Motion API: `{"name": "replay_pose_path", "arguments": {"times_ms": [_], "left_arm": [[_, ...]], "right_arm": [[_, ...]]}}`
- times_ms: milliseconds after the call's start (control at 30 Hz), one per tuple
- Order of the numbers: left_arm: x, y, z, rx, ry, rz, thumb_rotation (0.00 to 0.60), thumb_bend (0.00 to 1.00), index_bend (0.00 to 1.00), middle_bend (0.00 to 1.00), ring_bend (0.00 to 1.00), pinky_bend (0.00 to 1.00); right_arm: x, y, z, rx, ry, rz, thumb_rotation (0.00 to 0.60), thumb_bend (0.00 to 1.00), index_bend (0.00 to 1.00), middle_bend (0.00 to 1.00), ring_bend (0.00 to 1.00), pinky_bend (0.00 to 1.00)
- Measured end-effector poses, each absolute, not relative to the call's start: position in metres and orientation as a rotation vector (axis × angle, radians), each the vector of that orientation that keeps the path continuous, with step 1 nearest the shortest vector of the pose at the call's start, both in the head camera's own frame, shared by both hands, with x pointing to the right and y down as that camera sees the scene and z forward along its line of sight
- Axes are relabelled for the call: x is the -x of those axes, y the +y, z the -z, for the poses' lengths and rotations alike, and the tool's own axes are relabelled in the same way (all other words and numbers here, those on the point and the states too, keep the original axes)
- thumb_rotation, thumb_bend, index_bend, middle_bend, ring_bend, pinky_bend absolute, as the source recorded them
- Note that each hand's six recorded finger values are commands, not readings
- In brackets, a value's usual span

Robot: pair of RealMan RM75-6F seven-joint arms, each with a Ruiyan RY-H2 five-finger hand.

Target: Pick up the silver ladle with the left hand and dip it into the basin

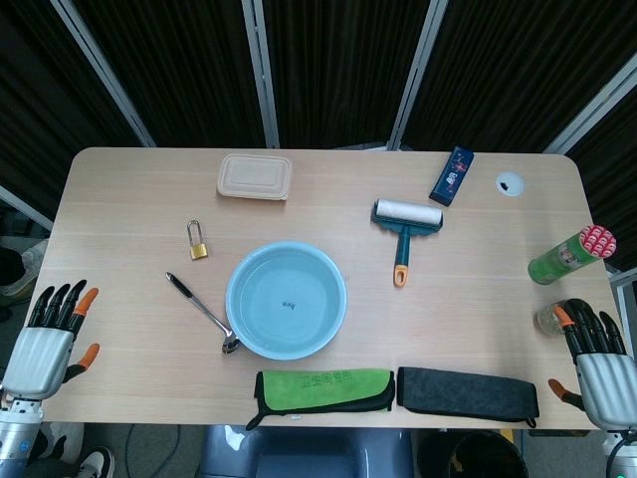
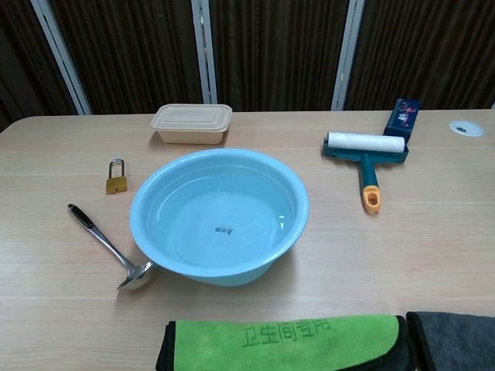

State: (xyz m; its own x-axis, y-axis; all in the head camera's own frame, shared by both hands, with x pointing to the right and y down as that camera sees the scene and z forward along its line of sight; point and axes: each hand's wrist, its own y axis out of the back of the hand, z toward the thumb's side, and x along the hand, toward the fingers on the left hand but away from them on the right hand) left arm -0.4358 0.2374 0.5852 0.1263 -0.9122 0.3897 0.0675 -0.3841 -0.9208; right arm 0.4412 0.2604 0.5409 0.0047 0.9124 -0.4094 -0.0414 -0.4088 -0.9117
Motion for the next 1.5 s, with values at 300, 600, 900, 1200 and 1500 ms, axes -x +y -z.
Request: {"name": "replay_pose_path", "arguments": {"times_ms": [300,600,900,1200,1500], "left_arm": [[0.443,0.232,-0.595,1.535,0.844,1.45,0.6,0.3,0.31,0.0,0.0,0.0],[0.461,0.203,-0.629,1.547,0.778,1.557,0.6,0.31,0.38,0.0,0.0,0.0],[0.446,0.167,-0.673,1.658,0.735,1.53,0.6,0.32,0.44,0.0,0.0,0.0],[0.405,0.155,-0.714,1.772,0.652,1.486,0.6,0.32,0.42,0.0,0.0,0.0],[0.36,0.159,-0.73,1.849,0.55,1.4,0.6,0.32,0.4,0.0,0.0,0.0]], "right_arm": [[-0.441,0.259,-0.544,1.49,-0.941,-1.521,0.6,0.0,0.0,0.0,0.0,0.0],[-0.444,0.25,-0.557,1.495,-0.934,-1.563,0.6,0.0,0.0,0.0,0.0,0.0],[-0.447,0.241,-0.568,1.49,-0.937,-1.6,0.6,0.0,0.0,0.0,0.0,0.0],[-0.453,0.237,-0.569,1.49,-0.955,-1.615,0.6,0.0,0.0,0.0,0.0,0.0],[-0.46,0.234,-0.56,1.488,-0.995,-1.601,0.6,0.0,0.0,0.0,0.0,0.0]]}}
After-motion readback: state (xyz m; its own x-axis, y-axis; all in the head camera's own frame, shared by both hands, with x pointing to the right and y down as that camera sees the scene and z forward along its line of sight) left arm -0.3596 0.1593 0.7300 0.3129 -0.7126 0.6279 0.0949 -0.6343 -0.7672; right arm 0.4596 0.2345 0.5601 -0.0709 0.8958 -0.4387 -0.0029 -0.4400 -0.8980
